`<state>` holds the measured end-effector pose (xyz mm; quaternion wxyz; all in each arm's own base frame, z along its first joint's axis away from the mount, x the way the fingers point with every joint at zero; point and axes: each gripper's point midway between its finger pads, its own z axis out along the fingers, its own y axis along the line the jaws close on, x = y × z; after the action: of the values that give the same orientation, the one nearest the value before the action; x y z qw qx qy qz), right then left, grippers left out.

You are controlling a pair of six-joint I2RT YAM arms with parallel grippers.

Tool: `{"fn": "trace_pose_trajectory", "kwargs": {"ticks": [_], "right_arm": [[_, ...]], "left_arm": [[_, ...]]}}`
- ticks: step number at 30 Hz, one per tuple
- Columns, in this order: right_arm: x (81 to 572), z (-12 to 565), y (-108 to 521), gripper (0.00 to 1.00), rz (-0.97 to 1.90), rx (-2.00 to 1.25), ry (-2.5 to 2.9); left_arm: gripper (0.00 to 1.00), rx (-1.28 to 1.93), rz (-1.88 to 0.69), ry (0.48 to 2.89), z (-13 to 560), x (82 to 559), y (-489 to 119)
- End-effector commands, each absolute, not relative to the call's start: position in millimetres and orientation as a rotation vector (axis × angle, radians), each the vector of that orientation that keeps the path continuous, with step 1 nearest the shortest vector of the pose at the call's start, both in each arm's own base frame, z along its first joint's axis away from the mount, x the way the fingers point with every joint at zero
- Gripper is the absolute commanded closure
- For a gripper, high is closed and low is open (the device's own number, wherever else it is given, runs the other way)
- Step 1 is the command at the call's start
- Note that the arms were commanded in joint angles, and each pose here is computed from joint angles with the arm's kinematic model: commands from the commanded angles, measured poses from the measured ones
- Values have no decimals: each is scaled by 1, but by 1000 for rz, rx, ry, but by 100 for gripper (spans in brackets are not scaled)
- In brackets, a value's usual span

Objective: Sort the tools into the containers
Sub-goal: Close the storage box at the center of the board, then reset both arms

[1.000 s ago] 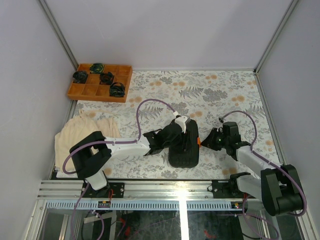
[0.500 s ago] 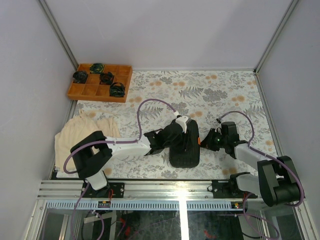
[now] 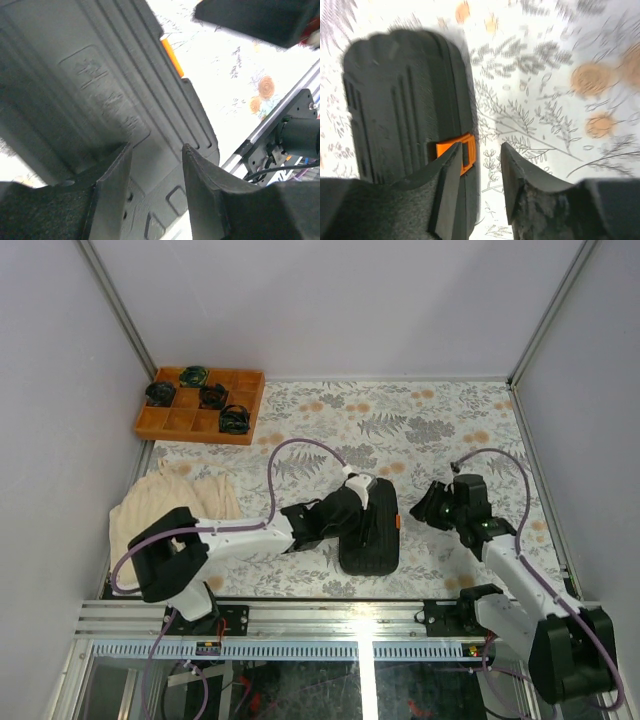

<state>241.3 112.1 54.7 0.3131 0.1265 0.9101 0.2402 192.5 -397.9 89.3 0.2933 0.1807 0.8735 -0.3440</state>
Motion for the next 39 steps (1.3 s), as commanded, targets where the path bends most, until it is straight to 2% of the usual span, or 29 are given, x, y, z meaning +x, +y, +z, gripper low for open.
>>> {"fn": "trace_pose_trajectory", "kwargs": {"ticks": [1,7,16,18,19,20,31,39], "right_arm": [[253,106,78,51,397,329,2279],[255,192,71,31,388,235,2081],[230,279,69,13,419,114,1863],[223,285,67,8,425,112,1827],[220,286,66,1,425,112,1814],[217,285,66,1,429,112,1803],[203,239,49,1,411,288,1813],[204,237,49,1,408,284,1822]], "left_arm": [[53,478,-713,2390,90,192,-356],[33,337,-601,2201,170,223,-321],[0,85,-475,1995,254,223,-229],[0,40,-467,1980,258,218,-210],[0,20,-466,1976,258,215,-203],[0,-4,-475,1973,257,211,-196],[0,-161,-482,1944,225,188,-139],[0,-217,-447,1957,227,185,-125]]}}
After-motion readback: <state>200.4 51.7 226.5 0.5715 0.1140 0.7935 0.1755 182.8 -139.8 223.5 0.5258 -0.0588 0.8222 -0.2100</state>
